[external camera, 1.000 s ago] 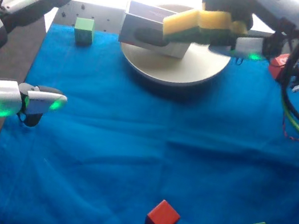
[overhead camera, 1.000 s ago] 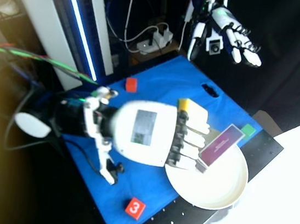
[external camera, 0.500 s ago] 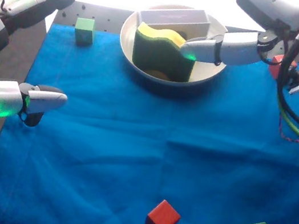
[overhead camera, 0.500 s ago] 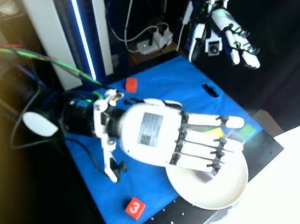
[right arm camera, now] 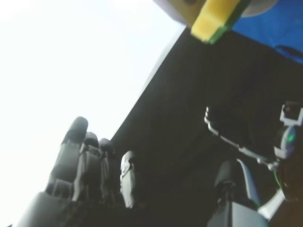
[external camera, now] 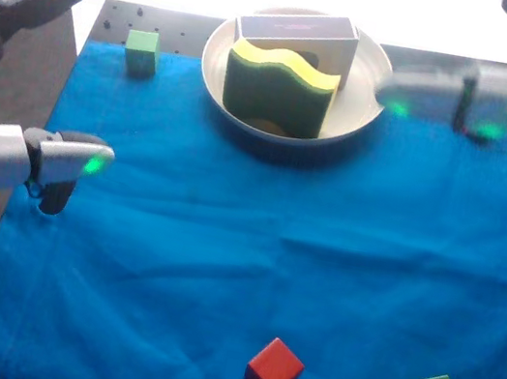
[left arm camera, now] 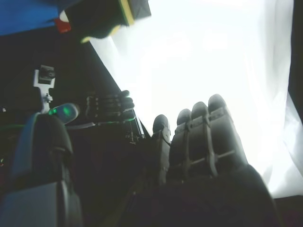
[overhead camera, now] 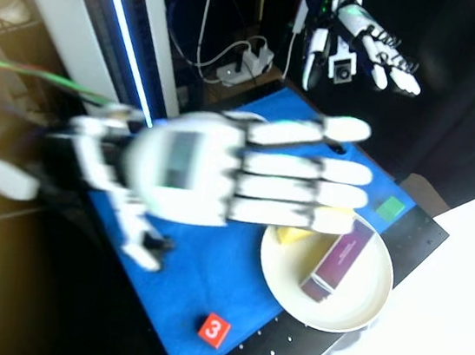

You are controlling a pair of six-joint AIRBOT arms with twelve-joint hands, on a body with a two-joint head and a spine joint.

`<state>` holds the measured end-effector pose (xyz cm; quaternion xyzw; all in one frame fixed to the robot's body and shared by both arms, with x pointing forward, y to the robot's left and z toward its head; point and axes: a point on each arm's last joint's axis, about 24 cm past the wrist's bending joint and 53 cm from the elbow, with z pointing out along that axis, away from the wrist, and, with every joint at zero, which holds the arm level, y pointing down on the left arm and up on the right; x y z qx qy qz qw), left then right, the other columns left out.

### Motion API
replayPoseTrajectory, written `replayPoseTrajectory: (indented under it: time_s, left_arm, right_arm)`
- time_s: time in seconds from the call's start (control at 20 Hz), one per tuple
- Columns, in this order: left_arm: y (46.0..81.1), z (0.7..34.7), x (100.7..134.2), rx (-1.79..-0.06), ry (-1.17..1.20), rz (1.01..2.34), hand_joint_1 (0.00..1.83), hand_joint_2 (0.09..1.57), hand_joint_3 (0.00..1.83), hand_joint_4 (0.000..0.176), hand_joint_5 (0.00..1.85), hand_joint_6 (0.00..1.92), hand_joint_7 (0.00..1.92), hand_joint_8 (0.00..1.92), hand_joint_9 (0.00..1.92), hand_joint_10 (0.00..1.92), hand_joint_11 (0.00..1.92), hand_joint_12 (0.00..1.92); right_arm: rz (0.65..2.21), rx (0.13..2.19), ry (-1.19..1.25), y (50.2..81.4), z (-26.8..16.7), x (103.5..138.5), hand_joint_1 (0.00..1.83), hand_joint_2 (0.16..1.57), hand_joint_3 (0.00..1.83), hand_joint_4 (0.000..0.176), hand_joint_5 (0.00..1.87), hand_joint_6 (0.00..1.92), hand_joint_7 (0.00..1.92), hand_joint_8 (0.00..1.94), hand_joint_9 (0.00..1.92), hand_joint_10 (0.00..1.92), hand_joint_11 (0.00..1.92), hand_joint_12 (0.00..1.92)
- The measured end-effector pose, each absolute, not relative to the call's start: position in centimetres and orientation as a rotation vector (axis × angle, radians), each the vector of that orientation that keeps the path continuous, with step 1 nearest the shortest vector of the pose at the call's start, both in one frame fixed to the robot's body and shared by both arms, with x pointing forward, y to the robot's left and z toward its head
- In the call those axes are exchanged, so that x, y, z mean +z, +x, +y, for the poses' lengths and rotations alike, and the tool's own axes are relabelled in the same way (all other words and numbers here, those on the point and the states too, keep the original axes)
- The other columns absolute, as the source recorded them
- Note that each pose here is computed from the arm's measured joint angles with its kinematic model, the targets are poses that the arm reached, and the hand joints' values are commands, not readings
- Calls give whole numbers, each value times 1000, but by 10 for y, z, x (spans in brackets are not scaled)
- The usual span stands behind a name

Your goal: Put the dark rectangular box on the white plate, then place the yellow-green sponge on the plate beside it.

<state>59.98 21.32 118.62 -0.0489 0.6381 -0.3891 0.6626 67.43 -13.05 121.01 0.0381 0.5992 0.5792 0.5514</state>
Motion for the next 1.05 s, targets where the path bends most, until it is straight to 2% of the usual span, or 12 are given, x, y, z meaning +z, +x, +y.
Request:
replayPoseTrajectory:
  time_s: [0.05, 0.1, 0.15, 0.2, 0.25, 0.35, 0.45, 0.5, 0.65, 0.8, 0.9, 1.05]
  left_arm:
    - [598, 213, 1185, -887, -113, 1445, 855, 936, 0, 106, 161, 17, 38, 0, 0, 0, 0, 0]
    - [594, 214, 1182, -902, -127, 1450, 847, 936, 0, 115, 162, 15, 30, 0, 0, 0, 0, 0]
    - [592, 216, 1179, -897, -129, 1462, 821, 942, 1, 141, 150, 8, 23, 0, 0, 0, 0, 0]
    - [590, 219, 1180, -891, -139, 1463, 816, 951, 5, 144, 142, 4, 18, 0, 0, 0, 0, 0]
    - [588, 222, 1181, -883, -138, 1457, 800, 942, 0, 142, 133, 0, 4, 0, 0, 0, 0, 0]
    - [583, 227, 1188, -880, -142, 1433, 748, 952, 5, 119, 107, 0, 0, 0, 0, 0, 0, 0]
    - [578, 229, 1186, -878, -149, 1432, 736, 959, 7, 104, 84, 0, 3, 1, 0, 0, 0, 0]
    - [576, 231, 1182, -874, -152, 1442, 759, 972, 11, 68, 85, 2, 14, 5, 0, 0, 0, 0]
    - [575, 240, 1178, -862, -195, 1447, 758, 985, 15, 54, 87, 2, 21, 6, 0, 0, 0, 0]
    - [571, 247, 1175, -857, -218, 1451, 751, 1007, 19, 9, 44, 0, 11, 0, 0, 0, 0, 0]
    - [569, 249, 1175, -860, -231, 1444, 738, 1010, 17, 27, 45, 2, 18, 3, 0, 0, 0, 0]
    - [569, 252, 1179, -857, -238, 1424, 726, 1015, 14, 22, 60, 7, 23, 4, 0, 0, 0, 0]
  right_arm:
    - [1420, 1375, 94, 669, -134, 1208, 725, 854, 0, 176, 0, 0, 0, 0, 0, 0, 100, 47]
    - [1411, 1388, 123, 655, -147, 1204, 690, 848, 0, 176, 0, 0, 0, 0, 0, 0, 42, 24]
    - [1402, 1393, 147, 646, -158, 1202, 692, 857, 1, 163, 0, 0, 0, 0, 0, 0, 8, 4]
    - [1402, 1388, 172, 638, -169, 1198, 693, 854, 0, 173, 0, 0, 0, 0, 0, 0, 1, 0]
    - [1399, 1379, 204, 630, -183, 1194, 739, 873, 7, 158, 0, 0, 0, 0, 0, 0, 0, 0]
    - [1394, 1353, 269, 616, -207, 1187, 680, 893, 13, 175, 0, 0, 0, 0, 0, 0, 0, 0]
    - [1395, 1298, 334, 601, -237, 1180, 716, 848, 0, 176, 0, 0, 0, 0, 0, 0, 0, 0]
    - [1390, 1270, 374, 595, -251, 1175, 756, 857, 0, 176, 0, 0, 0, 0, 0, 0, 0, 0]
    - [1431, 1195, 457, 585, -273, 1153, 746, 879, 6, 176, 0, 0, 0, 0, 0, 0, 0, 0]
    - [1408, 1185, 477, 585, -279, 1155, 745, 880, 5, 176, 0, 0, 0, 0, 0, 0, 0, 0]
    - [1405, 1187, 470, 584, -279, 1156, 764, 880, 4, 176, 0, 0, 0, 0, 0, 0, 0, 0]
    - [1411, 1188, 480, 583, -279, 1153, 794, 908, 14, 176, 1, 0, 0, 0, 0, 0, 0, 0]
